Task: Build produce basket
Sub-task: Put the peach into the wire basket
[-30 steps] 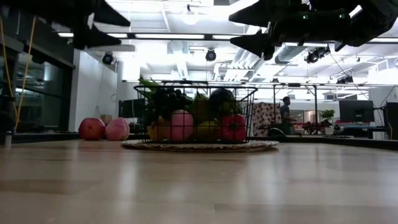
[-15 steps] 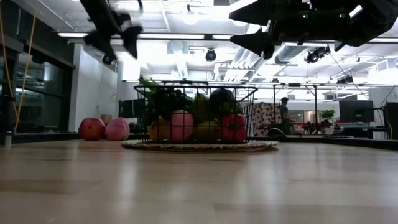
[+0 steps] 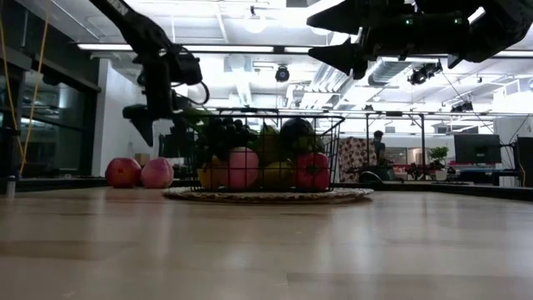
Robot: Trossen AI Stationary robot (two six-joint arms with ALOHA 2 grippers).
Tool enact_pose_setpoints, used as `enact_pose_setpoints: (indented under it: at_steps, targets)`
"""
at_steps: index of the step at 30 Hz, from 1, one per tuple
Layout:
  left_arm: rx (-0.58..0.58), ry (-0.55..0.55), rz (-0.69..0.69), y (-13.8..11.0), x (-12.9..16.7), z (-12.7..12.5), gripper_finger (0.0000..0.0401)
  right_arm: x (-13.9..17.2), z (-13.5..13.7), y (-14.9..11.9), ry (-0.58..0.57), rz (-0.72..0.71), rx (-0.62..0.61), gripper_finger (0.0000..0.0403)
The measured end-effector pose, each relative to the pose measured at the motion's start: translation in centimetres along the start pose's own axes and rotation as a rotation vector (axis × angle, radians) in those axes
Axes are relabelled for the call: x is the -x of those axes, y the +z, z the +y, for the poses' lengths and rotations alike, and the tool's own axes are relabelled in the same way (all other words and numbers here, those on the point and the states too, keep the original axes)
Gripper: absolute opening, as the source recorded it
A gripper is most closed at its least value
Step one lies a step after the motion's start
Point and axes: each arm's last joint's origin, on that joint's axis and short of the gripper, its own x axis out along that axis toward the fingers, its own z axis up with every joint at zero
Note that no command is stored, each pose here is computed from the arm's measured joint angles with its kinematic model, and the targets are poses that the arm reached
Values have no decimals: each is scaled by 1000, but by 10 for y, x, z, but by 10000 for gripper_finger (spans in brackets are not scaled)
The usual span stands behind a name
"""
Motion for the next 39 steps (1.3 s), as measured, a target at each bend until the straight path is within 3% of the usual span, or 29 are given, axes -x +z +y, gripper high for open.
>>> enact_pose_setpoints:
  at_steps: [5,14,19,30,39]
  targets:
    - [6,17,-27,5,-15,-5,388,0,0,0,0,-1,-1,374]
    - [14,87,51,4,-47,-1,388,0,0,0,0,-2,-2,374]
    - [4,51,112,0,-61,-5,388,0,0,0,0,-2,-2,374]
    - [-11,57,137,-2,-69,-7,385,0,0,0,0,-4,-2,374]
    - [-26,58,137,-2,-69,-7,308,0,0,1,0,-6,-2,374]
